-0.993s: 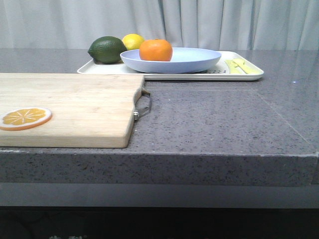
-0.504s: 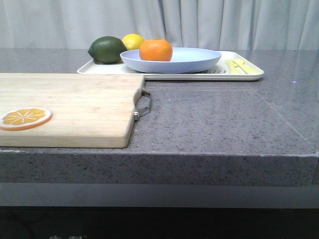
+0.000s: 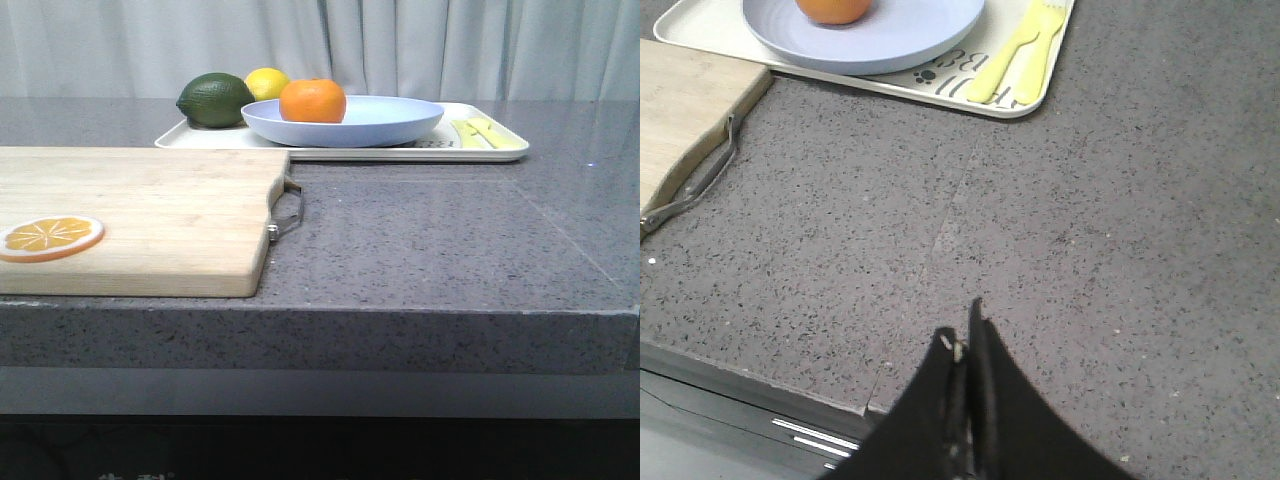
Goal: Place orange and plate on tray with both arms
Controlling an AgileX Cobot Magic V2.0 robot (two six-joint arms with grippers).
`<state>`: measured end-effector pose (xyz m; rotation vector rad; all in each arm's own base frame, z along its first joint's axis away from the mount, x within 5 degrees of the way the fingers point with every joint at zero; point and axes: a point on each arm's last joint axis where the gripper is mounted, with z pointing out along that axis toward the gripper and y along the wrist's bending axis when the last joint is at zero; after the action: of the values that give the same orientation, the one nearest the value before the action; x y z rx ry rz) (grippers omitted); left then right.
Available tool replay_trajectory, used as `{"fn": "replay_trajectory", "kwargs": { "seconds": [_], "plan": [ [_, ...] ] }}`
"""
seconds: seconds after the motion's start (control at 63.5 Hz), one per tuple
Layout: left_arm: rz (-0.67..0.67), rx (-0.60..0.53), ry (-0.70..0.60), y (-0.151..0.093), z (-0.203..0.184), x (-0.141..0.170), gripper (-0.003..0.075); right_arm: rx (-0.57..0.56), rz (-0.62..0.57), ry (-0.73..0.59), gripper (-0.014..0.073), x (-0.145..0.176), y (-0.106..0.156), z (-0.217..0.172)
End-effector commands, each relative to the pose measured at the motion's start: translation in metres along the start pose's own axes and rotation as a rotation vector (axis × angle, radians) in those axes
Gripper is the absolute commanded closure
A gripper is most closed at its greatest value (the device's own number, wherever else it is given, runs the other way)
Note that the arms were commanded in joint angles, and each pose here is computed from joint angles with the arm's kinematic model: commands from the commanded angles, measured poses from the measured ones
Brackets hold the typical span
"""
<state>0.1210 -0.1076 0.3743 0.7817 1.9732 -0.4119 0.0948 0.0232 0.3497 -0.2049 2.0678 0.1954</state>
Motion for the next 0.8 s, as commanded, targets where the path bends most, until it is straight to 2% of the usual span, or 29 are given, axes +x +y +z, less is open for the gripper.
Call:
{"fn": "replay_trajectory", "kwargs": {
  "seconds": [0.0,0.158,0.299,0.488,0.614,0.788],
  "plan": [
    [-0.015,0.005,-0.109,0.000,-0.007,-0.013,0.0738,0.009,-0.007,-0.100,0.0663,-0.013,0.000,-0.005],
    [-0.082,-0.055,-0.234,0.010,-0.021,0.005,0.0738,0.009,-0.007,-0.099,0.0663,-0.013,0.000,-0.005],
    [-0.103,-0.273,-0.396,0.029,-0.044,0.042,0.0738,0.009,-0.007,-0.099,0.0663,-0.013,0.000,-0.005],
    [-0.116,-0.527,-0.572,0.032,-0.055,0.108,0.0738,0.009,-0.007,-0.099,0.0663,-0.013,0.000,-0.005],
    [-0.134,-0.630,-0.601,0.029,-0.047,0.149,0.0738,0.009,-0.007,-0.099,0.0663,-0.013,0.000,-0.005],
    [-0.187,-0.680,-0.587,0.028,-0.033,0.185,0.0738,0.009,-0.007,-0.099,0.0663,-0.013,0.000,-0.005]
  ]
}}
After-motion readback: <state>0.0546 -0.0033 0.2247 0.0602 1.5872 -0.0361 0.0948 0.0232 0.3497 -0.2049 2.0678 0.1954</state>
